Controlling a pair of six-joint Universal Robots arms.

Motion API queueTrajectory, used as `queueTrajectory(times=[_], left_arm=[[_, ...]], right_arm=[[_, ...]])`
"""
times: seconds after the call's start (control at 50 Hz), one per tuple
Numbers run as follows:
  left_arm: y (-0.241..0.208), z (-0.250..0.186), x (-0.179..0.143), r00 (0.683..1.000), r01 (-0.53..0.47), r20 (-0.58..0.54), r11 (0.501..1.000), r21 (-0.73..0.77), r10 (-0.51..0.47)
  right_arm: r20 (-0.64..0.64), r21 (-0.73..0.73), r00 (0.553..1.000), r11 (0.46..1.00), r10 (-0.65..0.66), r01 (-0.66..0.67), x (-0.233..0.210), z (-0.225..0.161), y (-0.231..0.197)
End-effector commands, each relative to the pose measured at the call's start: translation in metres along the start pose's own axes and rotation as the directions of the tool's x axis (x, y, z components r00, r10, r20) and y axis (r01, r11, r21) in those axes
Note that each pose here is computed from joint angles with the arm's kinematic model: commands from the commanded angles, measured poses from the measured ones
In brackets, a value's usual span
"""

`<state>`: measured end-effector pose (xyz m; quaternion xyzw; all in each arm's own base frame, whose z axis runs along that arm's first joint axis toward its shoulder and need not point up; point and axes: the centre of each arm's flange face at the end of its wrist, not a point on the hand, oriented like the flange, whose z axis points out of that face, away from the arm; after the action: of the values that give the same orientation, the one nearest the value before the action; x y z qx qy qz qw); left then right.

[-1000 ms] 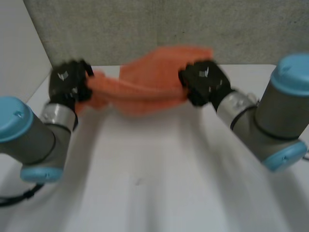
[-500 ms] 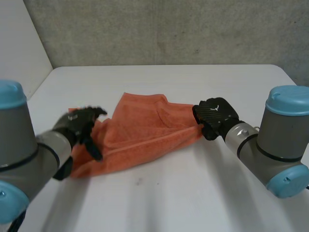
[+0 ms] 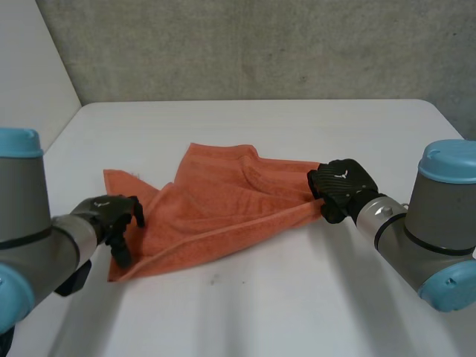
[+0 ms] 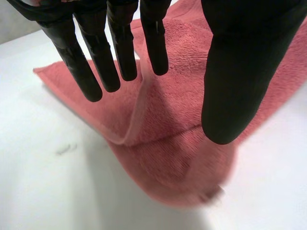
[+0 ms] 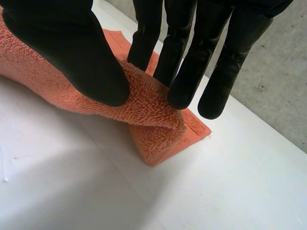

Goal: Fold the laundry

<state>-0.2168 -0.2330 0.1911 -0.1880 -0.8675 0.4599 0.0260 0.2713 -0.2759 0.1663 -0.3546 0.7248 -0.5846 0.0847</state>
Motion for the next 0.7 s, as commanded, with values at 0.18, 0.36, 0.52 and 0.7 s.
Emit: queueTrajectory(times=[0.18,0.36,0.52,0.7], left_arm=[[0.020,-0.034,0.020,0.997,0.065,-0.046,0.998,-0.014,-0.066],[0.035,-0.020,0.025,0.986,0.160,-0.025,0.985,-0.069,-0.162],[0.044,0.006,0.021,0.987,0.153,0.062,0.987,-0.043,-0.150],[0.049,0.019,0.023,0.987,0.151,0.067,0.988,-0.021,-0.149]], right_arm=[[0.014,-0.016,0.999,0.999,-0.031,0.031,-0.006,0.001,0.006],[0.021,-0.029,0.999,0.999,-0.028,0.028,-0.007,0.001,0.010],[0.019,-0.029,0.999,0.999,-0.027,0.027,-0.007,-0.001,0.009],[0.000,-0.026,1.000,1.000,-0.010,0.010,-0.001,-0.001,0.007]])
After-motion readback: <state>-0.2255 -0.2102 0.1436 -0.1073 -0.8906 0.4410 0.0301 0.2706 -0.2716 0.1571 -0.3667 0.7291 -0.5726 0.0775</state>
